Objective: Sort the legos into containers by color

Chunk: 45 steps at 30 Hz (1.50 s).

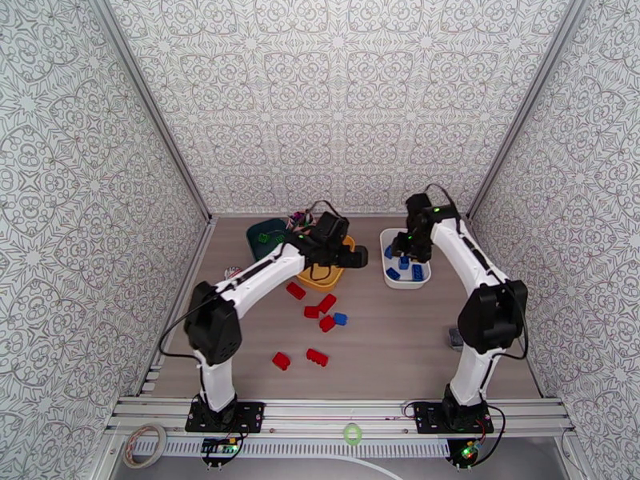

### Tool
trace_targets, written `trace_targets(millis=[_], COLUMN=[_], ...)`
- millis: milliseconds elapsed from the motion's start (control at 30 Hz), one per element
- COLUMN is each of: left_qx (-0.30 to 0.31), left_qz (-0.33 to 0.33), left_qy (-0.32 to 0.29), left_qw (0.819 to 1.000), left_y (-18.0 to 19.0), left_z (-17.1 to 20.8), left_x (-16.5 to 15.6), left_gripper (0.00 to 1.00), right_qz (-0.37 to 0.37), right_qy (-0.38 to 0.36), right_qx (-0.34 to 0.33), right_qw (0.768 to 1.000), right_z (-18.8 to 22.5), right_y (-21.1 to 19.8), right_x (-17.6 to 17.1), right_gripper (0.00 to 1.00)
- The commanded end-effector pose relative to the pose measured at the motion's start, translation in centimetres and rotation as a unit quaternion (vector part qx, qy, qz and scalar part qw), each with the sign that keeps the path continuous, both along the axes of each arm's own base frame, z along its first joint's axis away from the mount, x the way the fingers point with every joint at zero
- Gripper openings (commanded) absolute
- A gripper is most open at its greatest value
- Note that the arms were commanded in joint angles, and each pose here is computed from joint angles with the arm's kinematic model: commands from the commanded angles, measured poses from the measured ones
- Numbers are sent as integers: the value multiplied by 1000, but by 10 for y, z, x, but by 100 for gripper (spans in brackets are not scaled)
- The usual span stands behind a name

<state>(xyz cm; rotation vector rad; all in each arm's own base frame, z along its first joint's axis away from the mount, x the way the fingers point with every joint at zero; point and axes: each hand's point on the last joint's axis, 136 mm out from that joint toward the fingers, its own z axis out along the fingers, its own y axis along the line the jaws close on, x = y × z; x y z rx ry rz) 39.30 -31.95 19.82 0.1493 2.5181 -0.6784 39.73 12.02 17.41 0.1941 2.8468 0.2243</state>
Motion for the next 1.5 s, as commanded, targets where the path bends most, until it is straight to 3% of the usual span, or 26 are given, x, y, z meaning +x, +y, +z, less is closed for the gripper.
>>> trace_targets(millis=[0, 367, 733, 1033, 1467], left_qx=[-21, -49, -65, -64, -63], left_qz=[61, 174, 242, 262, 252], left_qy=[-14, 25, 55, 66, 65], left_qw=[998, 983, 966, 961, 964], left_y=[30, 116, 163, 178, 177], left_z=[14, -17, -46, -52, -44], left_x=[5, -29, -78, -101, -95], left_gripper=[99, 99, 99, 99, 99], right_qz=[54, 196, 284, 308, 294], right_qy=[-13, 21, 44, 53, 53], right_qx=[-5, -17, -59, -85, -142], right_qw=[998, 980, 956, 946, 944], right_z=[-4, -63, -117, -150, -168], right_y=[29, 107, 148, 160, 160], right_x=[-17, -94, -135, -138, -113], right_gripper=[59, 61, 64, 65, 62])
